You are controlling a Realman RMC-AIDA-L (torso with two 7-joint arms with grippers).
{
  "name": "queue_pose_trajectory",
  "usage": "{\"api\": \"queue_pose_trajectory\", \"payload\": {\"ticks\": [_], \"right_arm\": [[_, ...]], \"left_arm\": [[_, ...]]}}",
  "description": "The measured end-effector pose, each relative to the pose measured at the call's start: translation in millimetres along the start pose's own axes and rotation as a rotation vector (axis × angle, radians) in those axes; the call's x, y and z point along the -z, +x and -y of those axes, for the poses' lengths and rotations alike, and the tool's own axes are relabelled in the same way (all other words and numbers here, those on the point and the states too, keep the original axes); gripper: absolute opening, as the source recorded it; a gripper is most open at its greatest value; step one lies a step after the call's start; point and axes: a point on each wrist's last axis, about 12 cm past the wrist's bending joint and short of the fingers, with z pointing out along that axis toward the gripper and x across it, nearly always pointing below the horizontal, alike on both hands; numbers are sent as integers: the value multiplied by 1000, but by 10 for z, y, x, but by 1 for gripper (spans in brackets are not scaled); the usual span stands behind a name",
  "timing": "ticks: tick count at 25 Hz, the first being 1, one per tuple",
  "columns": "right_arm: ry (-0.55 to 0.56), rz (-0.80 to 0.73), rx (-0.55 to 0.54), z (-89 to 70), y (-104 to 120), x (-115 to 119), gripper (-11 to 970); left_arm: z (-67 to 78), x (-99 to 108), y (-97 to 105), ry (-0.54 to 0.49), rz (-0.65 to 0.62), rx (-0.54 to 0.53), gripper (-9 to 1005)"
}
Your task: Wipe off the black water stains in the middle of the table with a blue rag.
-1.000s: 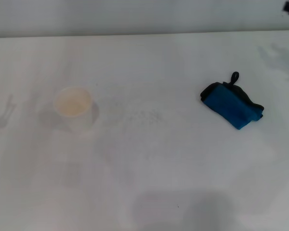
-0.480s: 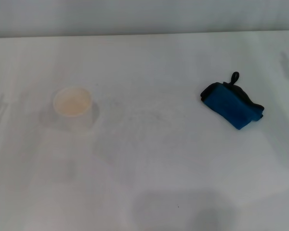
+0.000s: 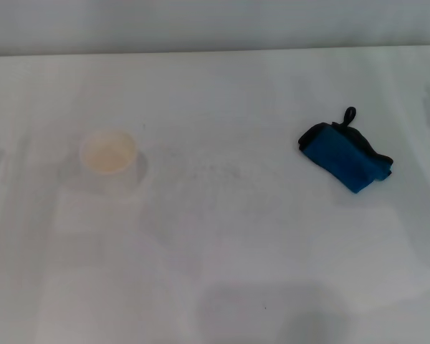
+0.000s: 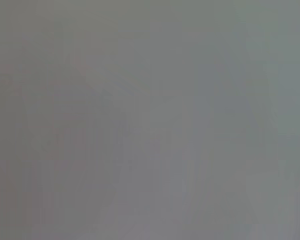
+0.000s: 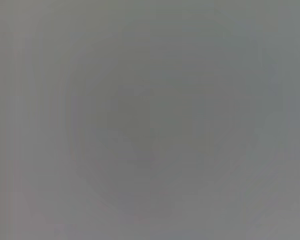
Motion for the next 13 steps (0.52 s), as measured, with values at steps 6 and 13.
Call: {"api": "queue_pose_trajectory", "payload": {"ticks": [6, 13], "right_arm": [[14, -32, -27, -4, 68, 66, 426], [17, -31, -40, -18, 84, 95, 426]], "left_arm": [[-28, 13, 16, -30, -10, 7, 888], [-16, -87, -14, -23, -6, -6, 888]]}}
